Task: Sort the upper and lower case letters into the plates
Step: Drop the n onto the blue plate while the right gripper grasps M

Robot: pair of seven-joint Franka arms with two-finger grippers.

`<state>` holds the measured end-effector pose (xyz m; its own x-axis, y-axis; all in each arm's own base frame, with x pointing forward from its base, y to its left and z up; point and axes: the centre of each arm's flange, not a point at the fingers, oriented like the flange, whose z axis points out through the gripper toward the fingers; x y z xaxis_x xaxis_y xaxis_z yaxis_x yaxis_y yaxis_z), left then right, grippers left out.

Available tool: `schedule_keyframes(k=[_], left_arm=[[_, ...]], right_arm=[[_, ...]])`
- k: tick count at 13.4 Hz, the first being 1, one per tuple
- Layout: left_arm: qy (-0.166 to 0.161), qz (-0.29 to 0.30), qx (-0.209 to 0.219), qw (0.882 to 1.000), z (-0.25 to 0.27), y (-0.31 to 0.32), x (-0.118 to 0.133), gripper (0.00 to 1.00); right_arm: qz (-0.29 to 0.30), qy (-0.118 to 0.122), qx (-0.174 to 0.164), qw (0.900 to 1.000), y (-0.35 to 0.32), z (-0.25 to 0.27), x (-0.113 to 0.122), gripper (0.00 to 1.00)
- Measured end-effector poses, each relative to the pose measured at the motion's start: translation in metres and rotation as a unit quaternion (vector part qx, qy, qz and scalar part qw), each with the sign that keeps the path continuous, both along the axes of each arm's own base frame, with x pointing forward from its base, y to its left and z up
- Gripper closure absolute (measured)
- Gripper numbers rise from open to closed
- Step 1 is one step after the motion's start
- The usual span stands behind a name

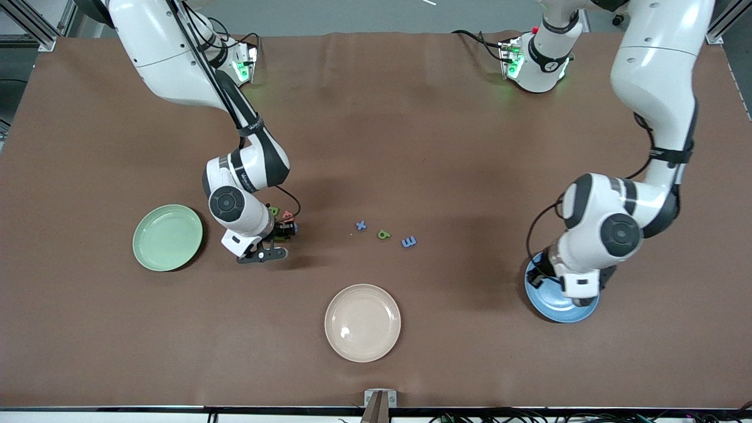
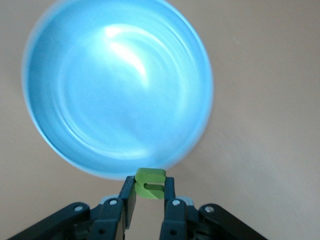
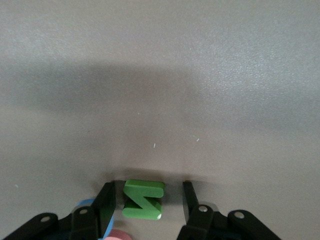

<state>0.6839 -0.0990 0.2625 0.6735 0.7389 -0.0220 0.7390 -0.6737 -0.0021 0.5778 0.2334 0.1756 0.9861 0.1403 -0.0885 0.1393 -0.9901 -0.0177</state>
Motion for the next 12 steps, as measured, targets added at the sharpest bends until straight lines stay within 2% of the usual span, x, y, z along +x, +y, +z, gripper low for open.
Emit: schedule_keyframes(k=[2, 3, 4, 5, 6, 7, 10, 12], left_arm=[[0.002, 0.006, 0.021, 1.000, -0.008, 0.036, 0.003, 0.74], [0.005, 0.006, 0.029, 1.000, -0.013, 0.048, 0.003, 0.74], [0.008, 0.004, 0.038, 0.999, -0.020, 0.056, 0.003, 0.74], [0.012, -0.001, 0.047, 0.999, -0.028, 0.062, 0.002, 0.74], [0.014, -0.004, 0.053, 0.999, -0.033, 0.066, 0.002, 0.72], [0.015, -0.005, 0.056, 0.998, -0.037, 0.070, 0.002, 0.71], [0.013, -0.006, 0.058, 0.998, -0.037, 0.072, 0.002, 0.44], [0.011, -0.013, 0.053, 0.998, -0.035, 0.060, 0.003, 0.28]], right_arm=[[-0.001, -0.001, 0.000, 1.000, -0.001, 0.000, 0.001, 0.44], [-0.002, -0.002, 0.000, 1.000, -0.002, 0.000, 0.001, 0.50], [-0.002, -0.001, 0.000, 1.000, -0.002, 0.000, 0.001, 0.50], [-0.002, -0.002, 0.000, 1.000, -0.002, 0.001, 0.002, 0.55], [-0.003, -0.003, 0.000, 1.000, -0.002, 0.003, 0.003, 0.66], [-0.004, -0.003, 0.000, 1.000, -0.003, 0.002, 0.003, 0.66], [-0.006, -0.002, 0.000, 1.000, -0.004, 0.003, 0.004, 0.66], [-0.015, 0.007, -0.004, 1.000, -0.016, 0.009, 0.008, 0.66]])
